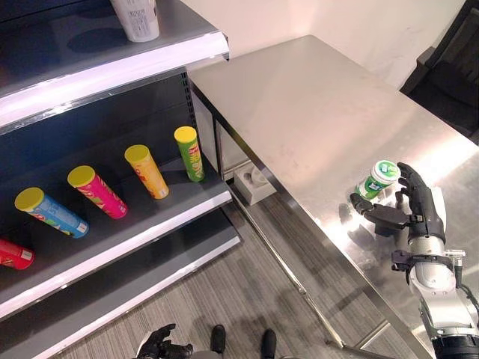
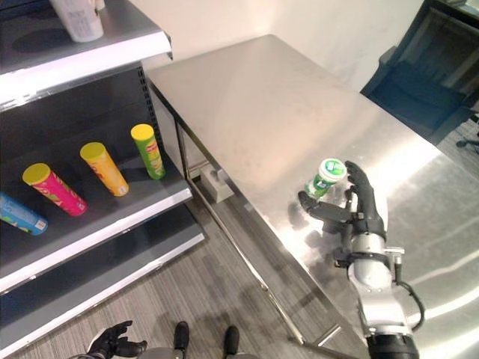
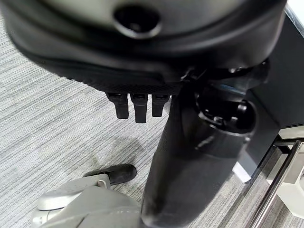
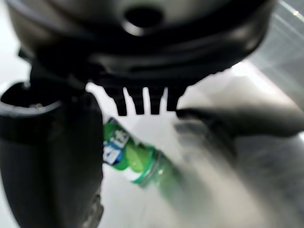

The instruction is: Put the goods on the table back onto the shelves and tidy them up.

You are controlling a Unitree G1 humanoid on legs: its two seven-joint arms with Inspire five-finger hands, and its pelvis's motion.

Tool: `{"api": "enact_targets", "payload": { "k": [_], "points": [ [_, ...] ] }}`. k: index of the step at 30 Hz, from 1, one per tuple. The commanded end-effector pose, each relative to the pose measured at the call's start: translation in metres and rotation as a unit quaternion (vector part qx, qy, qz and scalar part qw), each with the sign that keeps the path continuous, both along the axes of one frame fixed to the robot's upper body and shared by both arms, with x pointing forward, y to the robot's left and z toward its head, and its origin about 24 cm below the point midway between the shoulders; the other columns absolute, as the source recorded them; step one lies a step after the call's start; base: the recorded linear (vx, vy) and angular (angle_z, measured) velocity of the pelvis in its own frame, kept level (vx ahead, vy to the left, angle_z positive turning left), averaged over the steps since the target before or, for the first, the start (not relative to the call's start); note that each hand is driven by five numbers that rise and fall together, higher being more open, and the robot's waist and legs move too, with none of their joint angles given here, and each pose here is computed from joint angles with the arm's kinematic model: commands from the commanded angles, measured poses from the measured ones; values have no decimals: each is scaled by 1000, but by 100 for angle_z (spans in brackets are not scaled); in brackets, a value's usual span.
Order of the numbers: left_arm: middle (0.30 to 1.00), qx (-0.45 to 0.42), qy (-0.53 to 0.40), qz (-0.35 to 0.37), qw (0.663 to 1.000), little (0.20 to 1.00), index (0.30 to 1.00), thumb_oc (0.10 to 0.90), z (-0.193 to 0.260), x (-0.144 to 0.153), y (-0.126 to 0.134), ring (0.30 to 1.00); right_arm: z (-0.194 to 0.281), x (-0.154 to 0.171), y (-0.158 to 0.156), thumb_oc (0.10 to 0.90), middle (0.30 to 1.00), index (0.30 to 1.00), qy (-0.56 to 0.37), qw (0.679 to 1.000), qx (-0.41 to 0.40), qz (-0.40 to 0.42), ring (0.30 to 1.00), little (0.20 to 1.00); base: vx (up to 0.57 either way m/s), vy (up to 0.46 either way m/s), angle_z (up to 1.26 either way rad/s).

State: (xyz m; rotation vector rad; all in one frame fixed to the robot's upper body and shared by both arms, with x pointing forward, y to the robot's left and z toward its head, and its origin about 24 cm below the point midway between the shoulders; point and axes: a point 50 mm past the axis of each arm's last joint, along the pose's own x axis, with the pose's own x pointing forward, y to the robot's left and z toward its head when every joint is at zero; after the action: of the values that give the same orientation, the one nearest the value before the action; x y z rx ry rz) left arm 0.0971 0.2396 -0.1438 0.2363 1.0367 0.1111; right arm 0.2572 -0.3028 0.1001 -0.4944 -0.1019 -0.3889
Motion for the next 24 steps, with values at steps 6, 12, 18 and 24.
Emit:
{"api": "enact_targets", "payload": {
  "k": [6, 12, 18, 24],
  "points": [
    [900, 32, 6, -19, 999, 900, 900, 800, 3, 1, 13, 900, 51, 22, 3, 400, 300, 300, -113, 994, -3, 2, 300, 300, 0, 0, 0],
    [900, 35, 5, -15, 999, 900, 900, 800, 3, 1, 16, 900, 54, 20, 1, 400, 300, 300, -118, 993, -13, -3, 300, 300, 6, -9, 4],
    [900, 37, 5, -8, 999, 900, 900, 800, 4, 0, 20, 900, 62, 7, -10, 400, 300, 300, -127, 991, -46, -24, 300, 300, 4, -13, 3],
    [900, 38, 4, -6, 999, 900, 900, 800, 5, 0, 22, 900, 87, -5, -14, 400, 300, 300, -176, 981, -79, -30, 300, 300, -15, -41, 2]
  ]
}}
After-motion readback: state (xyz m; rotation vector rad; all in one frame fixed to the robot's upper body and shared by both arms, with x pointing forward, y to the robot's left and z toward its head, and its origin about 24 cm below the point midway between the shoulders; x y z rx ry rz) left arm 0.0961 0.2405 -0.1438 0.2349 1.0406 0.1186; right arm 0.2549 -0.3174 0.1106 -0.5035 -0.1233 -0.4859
